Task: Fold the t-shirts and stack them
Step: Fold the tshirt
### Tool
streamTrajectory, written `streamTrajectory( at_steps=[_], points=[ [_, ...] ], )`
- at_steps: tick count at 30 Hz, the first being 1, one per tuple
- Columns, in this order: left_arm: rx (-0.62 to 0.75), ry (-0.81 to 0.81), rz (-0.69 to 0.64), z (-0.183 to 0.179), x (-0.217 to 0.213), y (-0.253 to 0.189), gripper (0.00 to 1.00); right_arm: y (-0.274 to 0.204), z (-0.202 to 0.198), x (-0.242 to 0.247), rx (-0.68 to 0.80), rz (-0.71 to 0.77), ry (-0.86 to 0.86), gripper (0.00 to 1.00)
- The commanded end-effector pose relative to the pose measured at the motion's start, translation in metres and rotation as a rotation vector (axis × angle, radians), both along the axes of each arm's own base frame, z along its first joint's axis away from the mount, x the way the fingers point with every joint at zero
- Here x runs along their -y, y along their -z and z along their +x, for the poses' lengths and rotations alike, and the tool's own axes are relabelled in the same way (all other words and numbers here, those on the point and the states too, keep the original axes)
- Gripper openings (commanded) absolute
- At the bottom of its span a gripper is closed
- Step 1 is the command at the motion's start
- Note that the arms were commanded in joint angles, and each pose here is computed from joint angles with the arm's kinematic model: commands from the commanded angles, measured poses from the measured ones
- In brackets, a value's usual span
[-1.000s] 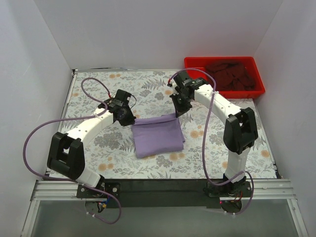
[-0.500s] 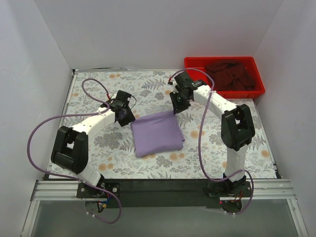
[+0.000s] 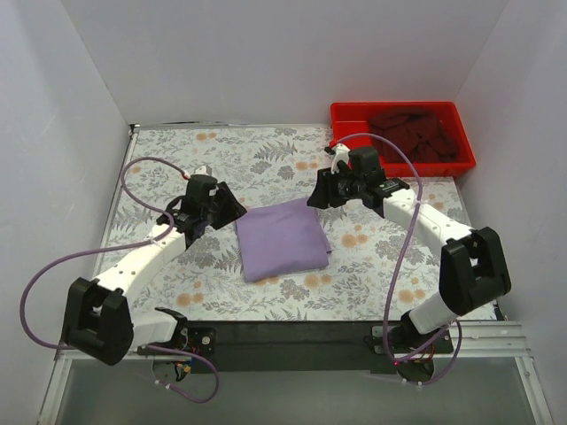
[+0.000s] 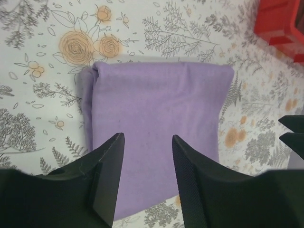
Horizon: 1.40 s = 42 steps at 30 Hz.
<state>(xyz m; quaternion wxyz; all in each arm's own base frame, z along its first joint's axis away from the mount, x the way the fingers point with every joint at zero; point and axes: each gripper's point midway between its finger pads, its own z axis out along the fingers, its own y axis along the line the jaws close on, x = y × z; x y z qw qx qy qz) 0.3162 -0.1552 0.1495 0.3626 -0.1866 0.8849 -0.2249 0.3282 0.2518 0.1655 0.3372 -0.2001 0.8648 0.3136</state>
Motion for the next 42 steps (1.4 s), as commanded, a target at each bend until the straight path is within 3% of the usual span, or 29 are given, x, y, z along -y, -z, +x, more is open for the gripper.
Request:
streamTrajectory(
  at_steps=[1, 4, 8, 13, 16, 19, 21, 25, 26, 30, 38, 42],
  points=[
    [-0.016, 0.04, -0.081, 0.008, 0.02, 0.022, 0.42, -0.011, 0.009, -0.037, 0.049, 0.231, -0.124, 0.5],
    [-0.039, 0.029, -0.153, 0.032, 0.024, 0.038, 0.36, 0.006, 0.017, -0.048, -0.036, 0.32, -0.154, 0.49],
    [-0.14, -0.079, -0.175, 0.068, -0.004, 0.076, 0.29, 0.045, 0.053, -0.051, -0.099, 0.358, -0.103, 0.47],
    [-0.266, -0.117, -0.203, 0.077, -0.014, 0.125, 0.29, 0.089, 0.08, -0.049, -0.163, 0.341, -0.032, 0.45],
    [-0.297, -0.09, -0.204, 0.077, -0.011, 0.129, 0.32, 0.092, 0.081, -0.051, -0.201, 0.368, -0.066, 0.41],
    [-0.257, -0.073, -0.195, 0.079, -0.012, 0.104, 0.42, 0.065, 0.073, -0.049, -0.164, 0.386, -0.083, 0.42],
    [-0.202, -0.062, -0.174, 0.081, -0.014, 0.08, 0.54, 0.06, 0.059, -0.044, -0.17, 0.381, -0.078, 0.44],
    [-0.122, -0.046, -0.094, 0.062, -0.021, 0.033, 0.73, 0.051, 0.03, -0.018, -0.183, 0.266, -0.008, 0.54],
    [-0.08, -0.038, -0.077, 0.055, -0.023, 0.015, 0.74, 0.057, 0.024, -0.011, -0.175, 0.209, -0.004, 0.55],
    [-0.101, -0.045, -0.043, 0.012, -0.029, 0.009, 0.76, 0.074, -0.005, 0.016, -0.201, 0.054, 0.047, 0.57],
    [-0.288, 0.02, -0.048, -0.072, -0.009, 0.081, 0.76, 0.112, -0.057, 0.038, -0.276, -0.007, 0.09, 0.57],
    [-0.308, 0.037, -0.055, -0.083, 0.001, 0.094, 0.76, 0.121, -0.061, 0.035, -0.287, 0.011, 0.086, 0.58]
  ],
)
